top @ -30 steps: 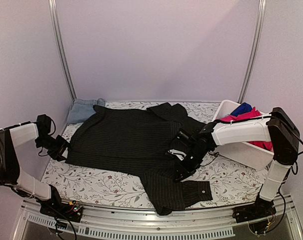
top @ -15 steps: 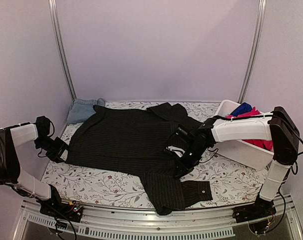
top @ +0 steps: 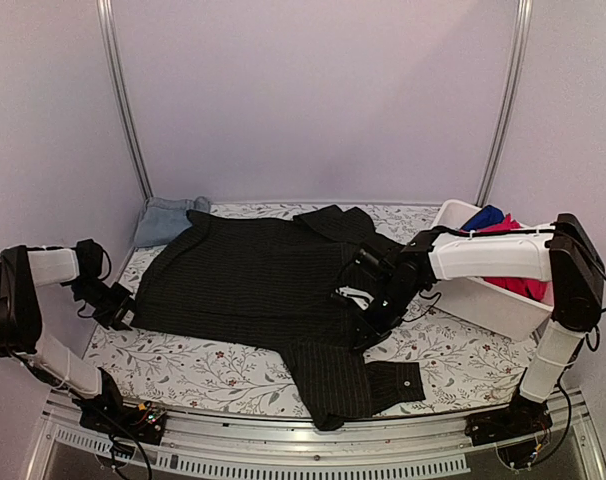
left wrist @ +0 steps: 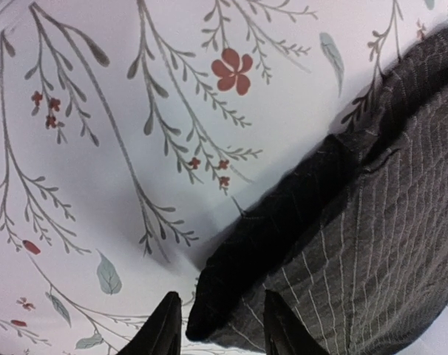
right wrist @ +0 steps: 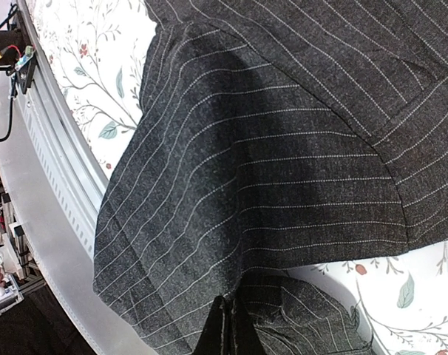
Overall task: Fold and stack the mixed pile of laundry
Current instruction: Fold the flattened shirt at the center of the board.
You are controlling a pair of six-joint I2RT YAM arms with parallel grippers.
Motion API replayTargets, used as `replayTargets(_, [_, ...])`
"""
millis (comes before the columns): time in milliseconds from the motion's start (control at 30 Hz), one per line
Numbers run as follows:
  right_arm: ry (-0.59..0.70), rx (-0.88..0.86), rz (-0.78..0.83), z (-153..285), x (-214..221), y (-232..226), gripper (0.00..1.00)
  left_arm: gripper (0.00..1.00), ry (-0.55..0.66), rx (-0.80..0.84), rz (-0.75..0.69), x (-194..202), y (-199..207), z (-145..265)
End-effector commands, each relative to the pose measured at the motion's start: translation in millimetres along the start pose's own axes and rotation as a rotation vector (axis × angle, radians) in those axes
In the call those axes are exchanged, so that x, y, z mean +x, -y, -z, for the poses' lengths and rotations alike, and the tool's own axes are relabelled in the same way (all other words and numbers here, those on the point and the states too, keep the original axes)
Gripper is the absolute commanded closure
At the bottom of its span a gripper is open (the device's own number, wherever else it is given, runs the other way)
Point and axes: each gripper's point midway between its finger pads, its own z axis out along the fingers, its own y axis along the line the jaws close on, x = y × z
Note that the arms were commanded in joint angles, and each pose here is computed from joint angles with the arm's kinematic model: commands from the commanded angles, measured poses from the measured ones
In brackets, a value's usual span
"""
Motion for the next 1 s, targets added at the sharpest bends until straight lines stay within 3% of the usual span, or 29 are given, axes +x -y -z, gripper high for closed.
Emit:
replayTargets(0, [0.041,0.012,0.013,18,-5,0,1.00,0.65,-0.020,-0.015,0.006,9,-11,-4])
replayTargets(167, [0.039,-0.001,0.020,22,-2,-4,1.00,1.00,-0.031,0.019,0.022,15,-8,0])
replayTargets(533, [0.022,-0.066,0.027,41,30,-23,1.00,1.00,0.011,0.068,0.020,12,6,39])
replayTargets(667, [0.078,-0.032,0.051,61,6,-22,1.00,1.00,0.014,0.106,-0.011,0,26,42])
replayTargets(967, [0.161,0.060,-0.021,95,-56,31,1.00,1.00,0.017,0.184,-0.133,-26,88,40])
